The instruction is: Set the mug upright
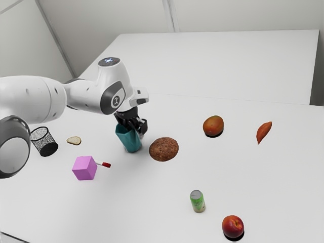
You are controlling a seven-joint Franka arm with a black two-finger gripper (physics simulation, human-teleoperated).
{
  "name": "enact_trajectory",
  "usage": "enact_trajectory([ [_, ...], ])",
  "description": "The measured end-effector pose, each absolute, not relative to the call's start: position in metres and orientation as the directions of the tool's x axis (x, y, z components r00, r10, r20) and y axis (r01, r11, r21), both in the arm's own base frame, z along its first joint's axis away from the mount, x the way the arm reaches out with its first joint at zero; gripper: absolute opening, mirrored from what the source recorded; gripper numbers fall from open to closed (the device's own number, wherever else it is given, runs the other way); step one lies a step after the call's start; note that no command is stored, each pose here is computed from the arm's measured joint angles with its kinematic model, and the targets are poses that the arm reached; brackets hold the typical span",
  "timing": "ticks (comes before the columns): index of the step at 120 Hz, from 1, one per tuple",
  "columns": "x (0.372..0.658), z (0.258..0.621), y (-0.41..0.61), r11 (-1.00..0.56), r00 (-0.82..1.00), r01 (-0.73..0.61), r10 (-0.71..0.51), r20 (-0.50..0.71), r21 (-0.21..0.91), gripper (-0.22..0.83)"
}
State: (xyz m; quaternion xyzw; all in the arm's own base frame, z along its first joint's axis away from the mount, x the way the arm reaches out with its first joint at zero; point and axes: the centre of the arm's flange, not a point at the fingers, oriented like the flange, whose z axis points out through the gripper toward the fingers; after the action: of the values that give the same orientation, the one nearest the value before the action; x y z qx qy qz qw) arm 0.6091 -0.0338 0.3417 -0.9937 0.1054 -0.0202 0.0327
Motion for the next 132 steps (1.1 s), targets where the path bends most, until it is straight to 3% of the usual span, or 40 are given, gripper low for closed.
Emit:
enact_trajectory([
  [26, 0.609, 0.354, -0.034, -0.976, 0.976, -0.206, -0.209, 0.053, -0.065, 0.45],
  [64, 0.605, 0.392, -0.046, -0.975, 0.969, -0.217, -0.221, 0.112, -0.052, 0.52],
  [86, 0.627, 0.445, -0.049, -0.976, 0.962, -0.211, -0.218, 0.165, -0.056, 0.57],
  [107, 0.654, 0.489, -0.028, -0.984, 0.98, -0.169, -0.173, 0.102, -0.048, 0.59],
  [132, 0.655, 0.516, -0.007, -0.99, 0.99, -0.14, -0.14, 0.025, -0.014, 0.61],
])
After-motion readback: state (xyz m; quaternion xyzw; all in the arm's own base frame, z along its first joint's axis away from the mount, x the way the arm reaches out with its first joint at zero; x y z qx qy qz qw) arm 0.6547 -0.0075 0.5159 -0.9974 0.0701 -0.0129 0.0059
